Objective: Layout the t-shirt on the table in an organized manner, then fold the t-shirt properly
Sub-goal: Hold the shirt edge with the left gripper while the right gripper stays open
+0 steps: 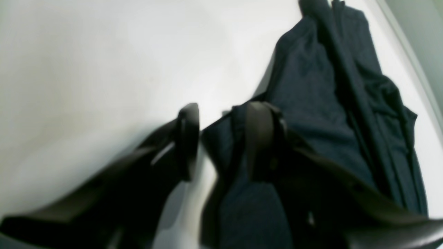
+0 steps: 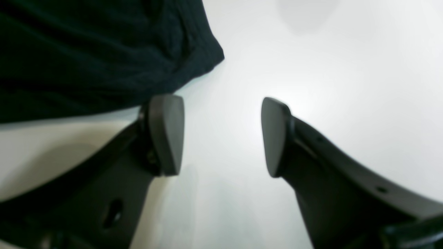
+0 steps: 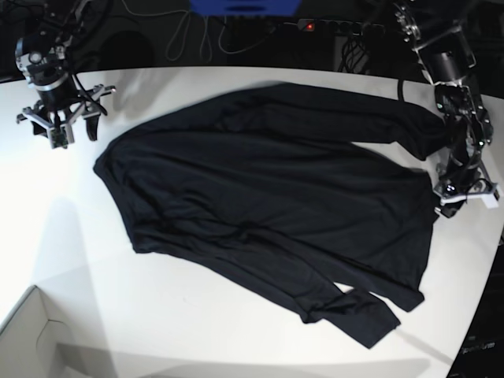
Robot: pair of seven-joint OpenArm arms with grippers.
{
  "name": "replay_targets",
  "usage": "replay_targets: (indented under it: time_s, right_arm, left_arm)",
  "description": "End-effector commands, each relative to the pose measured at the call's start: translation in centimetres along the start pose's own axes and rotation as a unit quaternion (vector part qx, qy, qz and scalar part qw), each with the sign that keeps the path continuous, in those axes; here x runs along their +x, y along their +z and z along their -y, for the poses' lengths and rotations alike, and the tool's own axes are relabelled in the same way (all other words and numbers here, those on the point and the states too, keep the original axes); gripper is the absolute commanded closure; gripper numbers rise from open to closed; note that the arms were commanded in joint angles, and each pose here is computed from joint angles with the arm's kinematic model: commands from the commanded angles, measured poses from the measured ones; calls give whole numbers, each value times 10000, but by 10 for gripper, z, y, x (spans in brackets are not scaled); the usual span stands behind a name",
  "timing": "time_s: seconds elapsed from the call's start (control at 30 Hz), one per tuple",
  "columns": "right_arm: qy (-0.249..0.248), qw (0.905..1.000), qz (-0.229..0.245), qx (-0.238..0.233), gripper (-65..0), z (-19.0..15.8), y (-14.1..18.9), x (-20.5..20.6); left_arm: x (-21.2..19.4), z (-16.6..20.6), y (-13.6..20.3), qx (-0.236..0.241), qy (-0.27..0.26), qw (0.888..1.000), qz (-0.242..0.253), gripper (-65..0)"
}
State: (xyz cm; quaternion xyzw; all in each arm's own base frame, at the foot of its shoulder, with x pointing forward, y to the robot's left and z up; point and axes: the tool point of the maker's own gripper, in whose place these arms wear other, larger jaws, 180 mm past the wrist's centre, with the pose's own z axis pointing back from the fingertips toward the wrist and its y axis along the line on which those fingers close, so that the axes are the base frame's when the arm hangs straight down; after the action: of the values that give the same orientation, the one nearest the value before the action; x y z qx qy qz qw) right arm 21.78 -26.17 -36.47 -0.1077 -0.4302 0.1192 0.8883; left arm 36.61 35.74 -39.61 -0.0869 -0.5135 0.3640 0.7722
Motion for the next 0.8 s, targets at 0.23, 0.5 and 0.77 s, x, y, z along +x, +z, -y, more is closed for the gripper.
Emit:
replay_targets:
  time_s: [0.23, 0.5, 0.77]
  right_arm:
    - [12, 9997, 207, -88, -352, 7, 3, 10]
    - [16, 9997, 209, -95, -352, 8, 3, 11]
    - [21, 9997, 227, -80, -352, 7, 1, 13]
  left_arm:
    - [13, 36, -24, -252, -348, 9991, 43, -217]
    - [21, 40, -26, -283, -342, 9989, 122, -217]
    - [26, 31, -22, -198, -269, 9992, 213, -216]
